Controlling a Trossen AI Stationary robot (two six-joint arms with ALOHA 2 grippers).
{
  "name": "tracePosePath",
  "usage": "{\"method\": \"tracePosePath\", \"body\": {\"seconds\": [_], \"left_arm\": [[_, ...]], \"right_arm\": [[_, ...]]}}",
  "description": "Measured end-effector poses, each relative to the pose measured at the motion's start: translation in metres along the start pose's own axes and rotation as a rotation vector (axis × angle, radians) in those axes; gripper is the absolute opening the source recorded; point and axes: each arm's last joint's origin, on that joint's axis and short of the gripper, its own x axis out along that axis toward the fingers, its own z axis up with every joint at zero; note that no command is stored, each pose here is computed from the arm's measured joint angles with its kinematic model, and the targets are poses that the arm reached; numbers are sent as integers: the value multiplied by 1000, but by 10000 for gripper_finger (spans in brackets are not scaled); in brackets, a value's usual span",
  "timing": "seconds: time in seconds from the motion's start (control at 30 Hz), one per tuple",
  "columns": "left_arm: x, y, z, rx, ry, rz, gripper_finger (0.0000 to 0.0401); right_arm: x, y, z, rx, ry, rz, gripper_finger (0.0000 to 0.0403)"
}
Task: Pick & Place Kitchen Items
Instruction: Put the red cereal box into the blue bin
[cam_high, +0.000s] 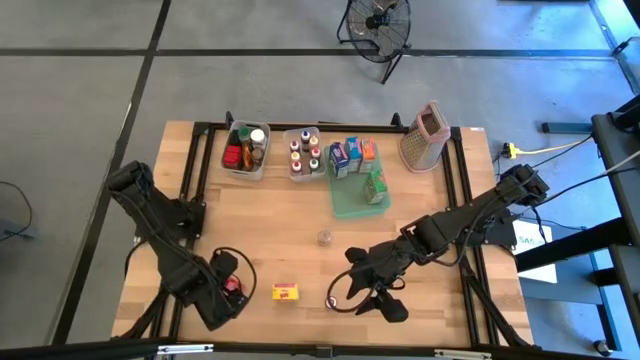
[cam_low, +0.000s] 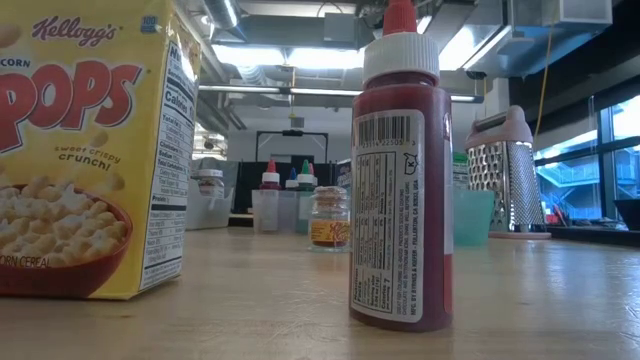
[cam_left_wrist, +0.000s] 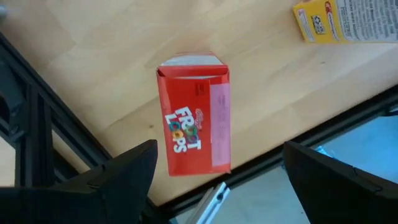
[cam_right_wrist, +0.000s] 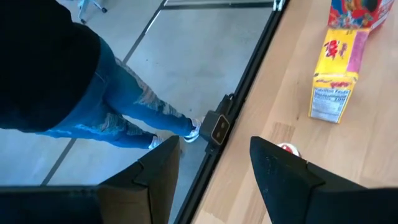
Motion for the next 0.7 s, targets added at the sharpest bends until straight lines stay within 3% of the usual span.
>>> {"method": "tracePosePath", "body": {"seconds": [0.17,0.4,0.7], "left_arm": [[5,-1,0,39,-13,32,341],[12,2,0,-4,-27,79,341],[31,0,-2,-13,3,27,341]], "right_arm": [[0,0,0,-19,-4,-2,199],[0,0,0,-19,-4,-2,199],[0,-1,1,-26,-5,-4,199]]}}
